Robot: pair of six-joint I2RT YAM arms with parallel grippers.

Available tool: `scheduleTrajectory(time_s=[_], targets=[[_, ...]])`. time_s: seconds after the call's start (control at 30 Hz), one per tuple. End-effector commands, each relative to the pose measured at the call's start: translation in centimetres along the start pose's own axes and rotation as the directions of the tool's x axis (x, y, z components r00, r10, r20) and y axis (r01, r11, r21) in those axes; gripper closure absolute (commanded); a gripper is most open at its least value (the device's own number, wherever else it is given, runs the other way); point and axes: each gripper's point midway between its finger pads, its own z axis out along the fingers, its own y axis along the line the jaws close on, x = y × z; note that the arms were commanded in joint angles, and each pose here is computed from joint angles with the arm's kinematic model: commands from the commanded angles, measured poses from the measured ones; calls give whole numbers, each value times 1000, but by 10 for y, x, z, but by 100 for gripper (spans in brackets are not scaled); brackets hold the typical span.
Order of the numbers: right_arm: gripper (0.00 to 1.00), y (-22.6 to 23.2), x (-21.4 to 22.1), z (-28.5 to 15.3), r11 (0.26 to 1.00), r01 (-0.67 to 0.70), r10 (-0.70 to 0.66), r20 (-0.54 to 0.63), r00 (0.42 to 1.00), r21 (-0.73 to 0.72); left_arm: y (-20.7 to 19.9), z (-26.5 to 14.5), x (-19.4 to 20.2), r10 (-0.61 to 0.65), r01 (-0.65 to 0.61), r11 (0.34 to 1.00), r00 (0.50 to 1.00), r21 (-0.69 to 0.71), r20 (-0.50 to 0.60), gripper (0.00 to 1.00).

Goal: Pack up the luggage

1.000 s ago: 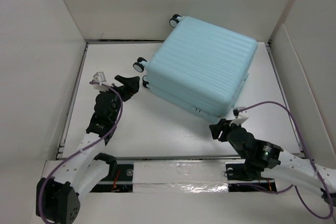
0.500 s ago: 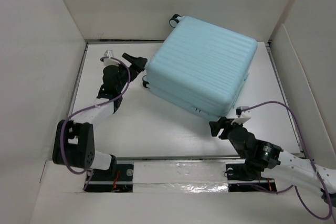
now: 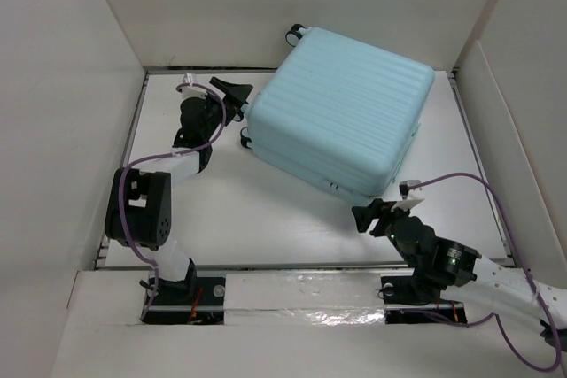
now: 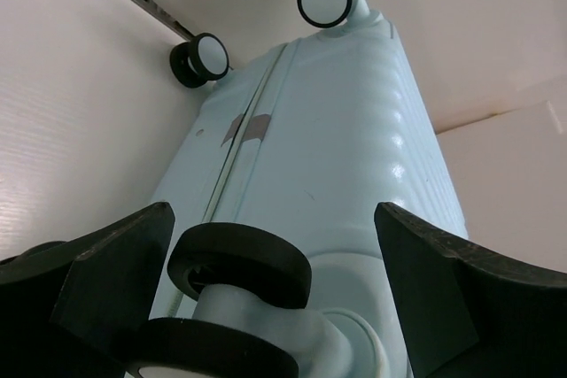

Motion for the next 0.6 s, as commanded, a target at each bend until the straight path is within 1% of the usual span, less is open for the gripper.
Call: scheduleTrajectory(time_s=[0.0,0.03,0.1,0.13,0.2,0.23,0.3,0.33,0.4,0.43,0.47,0.57], targets=[[28,-5,-5,2,1000,-11,10,28,1000,26,-36,2,-14,-38,30,986,998,163,47,7],[28,-6,-4,3,999,-11,11,25,1000,33,-43,0,-18,-46,32,979,997,200,64,10],[29,-6,-5,3,999,-12,11,25,1000,39,-38,-3,-13,-87,72,974,994,214,61,15],[30,-7,-6,3,999,-20,19,25,999,47,-45,-6,-16,-98,75,963,992,259,77,24],[33,-8,-4,4,998,-14,13,12,1000,56,-41,-10,-13,-133,107,955,988,277,76,37],[34,-10,-6,5,998,-17,16,13,1000,68,-47,-12,-16,-140,106,945,986,308,90,50],[37,-11,-6,7,998,-12,11,6,1000,70,-44,-14,-15,-159,121,939,983,321,93,65],[38,-9,-6,6,998,-6,5,5,1000,59,-51,-17,-18,-158,111,927,982,358,105,73],[40,-11,-10,7,998,-11,10,11,1000,62,-50,-20,-17,-159,107,922,981,372,113,83],[40,-11,-12,7,998,-5,4,15,1000,56,-53,-23,-20,-157,95,916,979,391,130,94],[40,-13,-13,8,998,-9,9,14,1000,55,-51,-27,-20,-159,94,917,977,388,140,100],[40,-12,-19,8,1000,-5,5,30,1000,21,-47,-41,-27,-149,70,928,970,366,192,100]])
